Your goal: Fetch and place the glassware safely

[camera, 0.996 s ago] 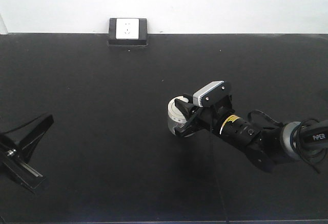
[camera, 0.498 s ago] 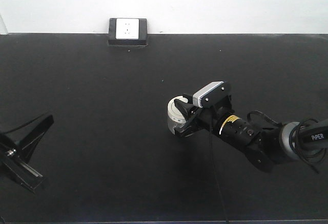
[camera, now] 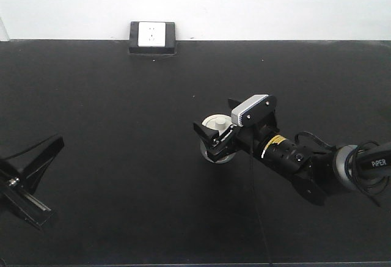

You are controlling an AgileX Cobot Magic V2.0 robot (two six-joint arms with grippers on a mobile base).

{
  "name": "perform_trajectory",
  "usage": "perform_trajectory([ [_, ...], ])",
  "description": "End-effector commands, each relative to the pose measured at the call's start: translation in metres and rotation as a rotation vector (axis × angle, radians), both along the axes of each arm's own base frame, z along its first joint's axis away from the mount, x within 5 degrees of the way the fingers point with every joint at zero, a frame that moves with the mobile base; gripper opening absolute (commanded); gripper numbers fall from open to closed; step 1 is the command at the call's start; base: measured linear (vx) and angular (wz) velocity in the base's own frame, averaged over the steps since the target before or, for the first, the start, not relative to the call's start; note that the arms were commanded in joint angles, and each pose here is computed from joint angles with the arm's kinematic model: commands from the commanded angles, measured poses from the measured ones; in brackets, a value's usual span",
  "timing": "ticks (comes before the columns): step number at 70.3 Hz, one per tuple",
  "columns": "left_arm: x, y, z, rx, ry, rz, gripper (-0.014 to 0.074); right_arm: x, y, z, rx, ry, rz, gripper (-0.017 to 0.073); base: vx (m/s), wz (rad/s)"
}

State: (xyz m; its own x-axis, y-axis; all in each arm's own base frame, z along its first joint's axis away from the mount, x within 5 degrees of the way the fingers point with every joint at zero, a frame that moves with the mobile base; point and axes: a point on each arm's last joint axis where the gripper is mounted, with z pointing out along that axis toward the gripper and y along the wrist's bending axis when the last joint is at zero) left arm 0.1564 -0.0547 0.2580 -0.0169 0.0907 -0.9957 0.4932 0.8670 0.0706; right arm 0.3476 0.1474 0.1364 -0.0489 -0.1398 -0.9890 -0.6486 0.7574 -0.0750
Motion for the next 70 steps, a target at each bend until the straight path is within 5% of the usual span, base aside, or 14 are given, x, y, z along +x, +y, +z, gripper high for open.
perform_trajectory([
  [1,0.000,-0.003,0.015,-0.066,-0.068,-0.028,-0.0007,0.003,0.000,0.033,0.068,-0.134,0.005,0.0689,0.00,0.00],
  [22,0.000,-0.003,0.015,-0.066,-0.068,-0.028,-0.0007,-0.012,-0.008,0.080,0.040,-0.138,-0.037,0.0596,0.00,0.00],
  [37,0.000,-0.003,0.015,-0.066,-0.068,-0.028,-0.0007,-0.060,-0.028,0.102,0.019,-0.077,-0.080,0.0486,0.00,0.00],
  [48,0.000,-0.003,0.015,-0.066,-0.068,-0.028,-0.0007,-0.101,-0.048,0.121,0.028,-0.061,-0.159,0.0309,0.00,0.00],
  [61,0.000,-0.003,0.015,-0.066,-0.068,-0.028,-0.0007,-0.134,-0.070,0.141,-0.009,0.019,-0.281,-0.0006,0.00,0.00],
  [70,0.000,-0.003,0.015,-0.066,-0.068,-0.028,-0.0007,-0.156,-0.081,0.156,-0.034,0.030,-0.328,-0.0009,0.00,0.00],
])
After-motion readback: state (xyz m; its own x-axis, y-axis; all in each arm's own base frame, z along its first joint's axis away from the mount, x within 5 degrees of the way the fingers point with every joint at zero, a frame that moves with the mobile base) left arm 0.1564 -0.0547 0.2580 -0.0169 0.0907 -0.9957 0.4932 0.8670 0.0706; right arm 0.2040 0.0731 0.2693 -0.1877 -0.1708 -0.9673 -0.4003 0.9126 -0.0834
